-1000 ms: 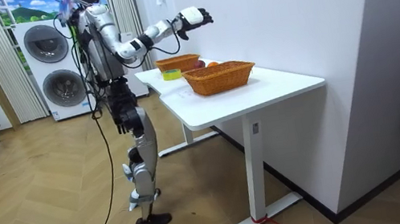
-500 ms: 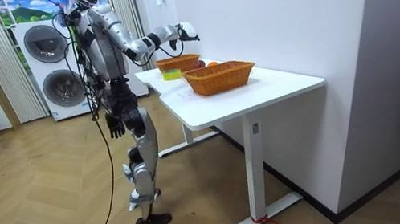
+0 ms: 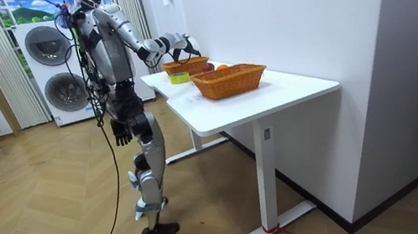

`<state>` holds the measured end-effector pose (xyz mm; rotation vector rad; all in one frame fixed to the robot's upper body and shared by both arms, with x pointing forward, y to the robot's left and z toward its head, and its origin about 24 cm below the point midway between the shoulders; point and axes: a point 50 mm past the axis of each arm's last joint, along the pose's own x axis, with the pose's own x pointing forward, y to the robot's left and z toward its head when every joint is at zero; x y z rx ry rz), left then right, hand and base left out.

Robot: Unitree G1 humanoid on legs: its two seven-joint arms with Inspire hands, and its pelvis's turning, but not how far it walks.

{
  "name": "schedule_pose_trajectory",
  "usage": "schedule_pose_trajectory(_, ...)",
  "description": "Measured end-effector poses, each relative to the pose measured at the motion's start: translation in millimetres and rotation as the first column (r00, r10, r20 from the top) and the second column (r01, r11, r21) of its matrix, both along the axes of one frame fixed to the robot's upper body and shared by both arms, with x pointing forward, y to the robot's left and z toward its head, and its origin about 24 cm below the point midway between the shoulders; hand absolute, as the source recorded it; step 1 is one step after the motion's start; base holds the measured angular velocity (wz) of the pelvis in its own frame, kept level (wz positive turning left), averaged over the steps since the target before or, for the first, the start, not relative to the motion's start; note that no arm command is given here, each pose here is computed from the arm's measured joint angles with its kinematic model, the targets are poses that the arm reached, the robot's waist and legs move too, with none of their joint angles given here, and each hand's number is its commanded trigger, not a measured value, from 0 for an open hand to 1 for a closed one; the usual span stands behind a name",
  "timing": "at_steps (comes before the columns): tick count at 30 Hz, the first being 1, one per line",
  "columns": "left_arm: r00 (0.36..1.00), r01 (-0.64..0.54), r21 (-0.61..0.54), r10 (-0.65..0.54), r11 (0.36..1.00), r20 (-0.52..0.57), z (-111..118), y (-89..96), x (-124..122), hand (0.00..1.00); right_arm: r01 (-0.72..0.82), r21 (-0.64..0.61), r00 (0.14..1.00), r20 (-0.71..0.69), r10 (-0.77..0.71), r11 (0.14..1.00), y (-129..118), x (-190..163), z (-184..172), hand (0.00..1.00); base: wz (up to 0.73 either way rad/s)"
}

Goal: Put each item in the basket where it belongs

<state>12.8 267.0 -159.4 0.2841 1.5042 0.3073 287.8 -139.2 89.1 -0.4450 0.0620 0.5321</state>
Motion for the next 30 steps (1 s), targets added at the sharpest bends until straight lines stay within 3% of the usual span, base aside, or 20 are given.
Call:
schedule_pose_trajectory(16,1.000,-0.002,0.001,0.002,1.000,-0.009,-0.1,0.2,-3.1,0.00,0.017,0.016,0.999,-0.039,-0.016,1.000,4.1,2.0,-10.2,0.00,0.00)
schedule_pose_trajectory(30,0.999,-0.005,0.010,0.006,1.000,-0.036,0.5,-0.1,-3.0,0.00,0.030,-0.070,0.994,-0.102,-0.037,0.997,4.3,1.2,-23.3,0.00,0.02)
